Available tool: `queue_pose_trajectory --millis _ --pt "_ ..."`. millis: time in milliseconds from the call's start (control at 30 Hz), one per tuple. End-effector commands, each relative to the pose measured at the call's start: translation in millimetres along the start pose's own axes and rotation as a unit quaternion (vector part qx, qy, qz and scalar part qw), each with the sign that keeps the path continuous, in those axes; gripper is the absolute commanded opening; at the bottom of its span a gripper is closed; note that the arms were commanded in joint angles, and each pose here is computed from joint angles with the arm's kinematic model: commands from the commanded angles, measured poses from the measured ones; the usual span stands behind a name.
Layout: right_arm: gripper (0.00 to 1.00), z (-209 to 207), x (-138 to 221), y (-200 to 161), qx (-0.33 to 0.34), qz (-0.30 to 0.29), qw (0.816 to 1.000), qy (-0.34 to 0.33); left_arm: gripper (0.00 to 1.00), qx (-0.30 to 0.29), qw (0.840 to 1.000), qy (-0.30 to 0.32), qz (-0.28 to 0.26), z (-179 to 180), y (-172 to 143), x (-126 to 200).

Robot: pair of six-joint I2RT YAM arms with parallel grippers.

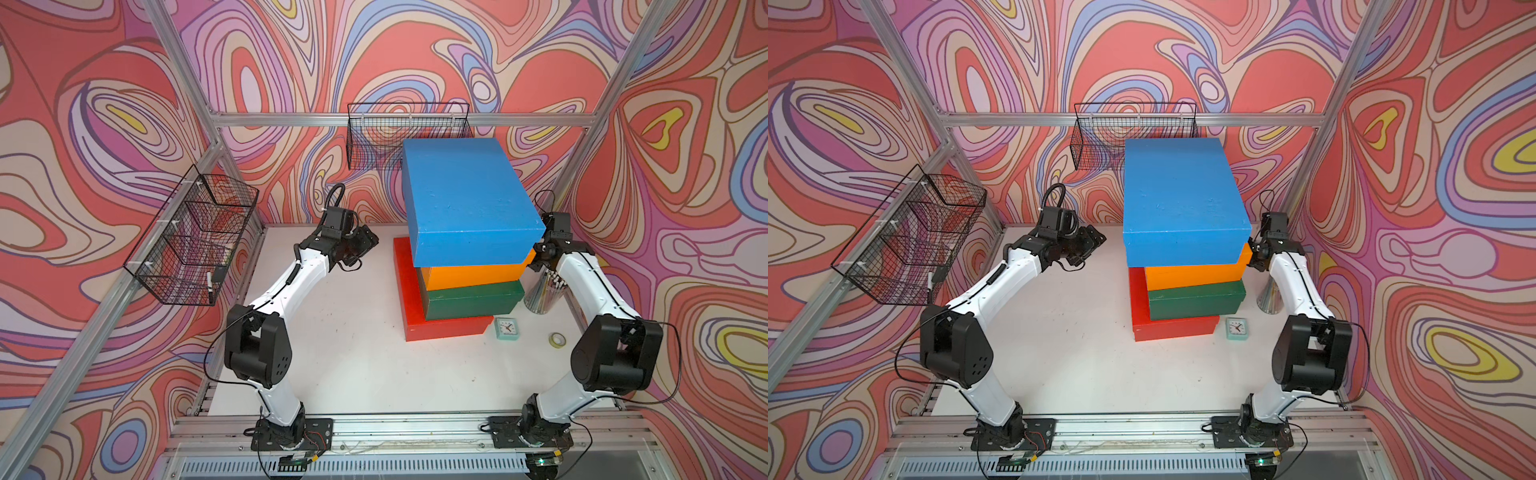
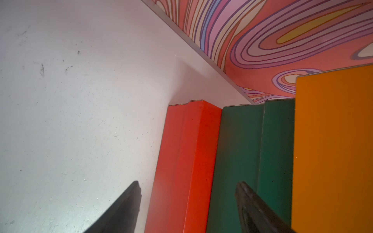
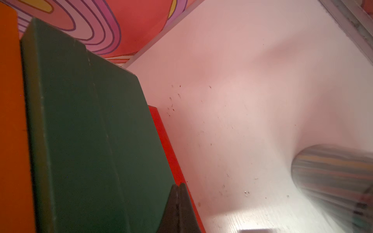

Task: Stack the shoeboxes
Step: Adjust the shoeboxes in the shoebox.

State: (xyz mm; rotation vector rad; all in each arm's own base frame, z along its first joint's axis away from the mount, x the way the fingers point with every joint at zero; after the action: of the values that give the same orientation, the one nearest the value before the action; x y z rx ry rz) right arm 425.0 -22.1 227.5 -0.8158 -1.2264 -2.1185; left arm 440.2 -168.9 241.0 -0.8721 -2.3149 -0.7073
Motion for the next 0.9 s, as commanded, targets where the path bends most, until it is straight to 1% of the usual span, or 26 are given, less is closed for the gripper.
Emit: queue_pose_trajectory --millis 0,267,433,633,733,867 --pt "0.00 4 -31 -20 0.011 0.034 0.999 -0.004 0.76 0.014 1.000 0.000 0.002 7 3 -11" --pt "0.00 22 -49 -30 0.022 0.052 0.998 0.012 0.76 0.027 0.999 0.011 0.017 19 0 -32" --pt "0.00 17 -48 -40 0.018 0.055 0.998 0.006 0.76 0.033 0.999 0.013 0.027 24 -3 -42" --pt "0.00 1 -50 -66 0.005 0.072 0.997 -0.016 0.75 0.038 0.998 0.013 0.040 30 -8 -54" --pt "0.00 -3 -51 -78 -0.006 0.082 0.996 -0.013 0.75 0.036 0.998 0.010 0.043 27 -10 -61" --pt "0.00 -3 -45 -89 -0.024 0.083 0.996 0.000 0.75 0.027 0.998 0.001 0.056 13 -14 -76"
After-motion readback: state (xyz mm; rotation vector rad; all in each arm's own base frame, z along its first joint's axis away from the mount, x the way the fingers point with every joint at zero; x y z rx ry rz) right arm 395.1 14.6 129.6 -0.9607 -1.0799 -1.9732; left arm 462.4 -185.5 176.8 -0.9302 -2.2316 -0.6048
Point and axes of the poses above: each gripper's point midway between its finger pads, its own x axis back along the fingers, its own z axis along the line the jaws close on, y = z × x, the point moved 4 cm from there along x, back along the fingers, and after that the axes turned 5 degrees about x, right-handed, at the moved point
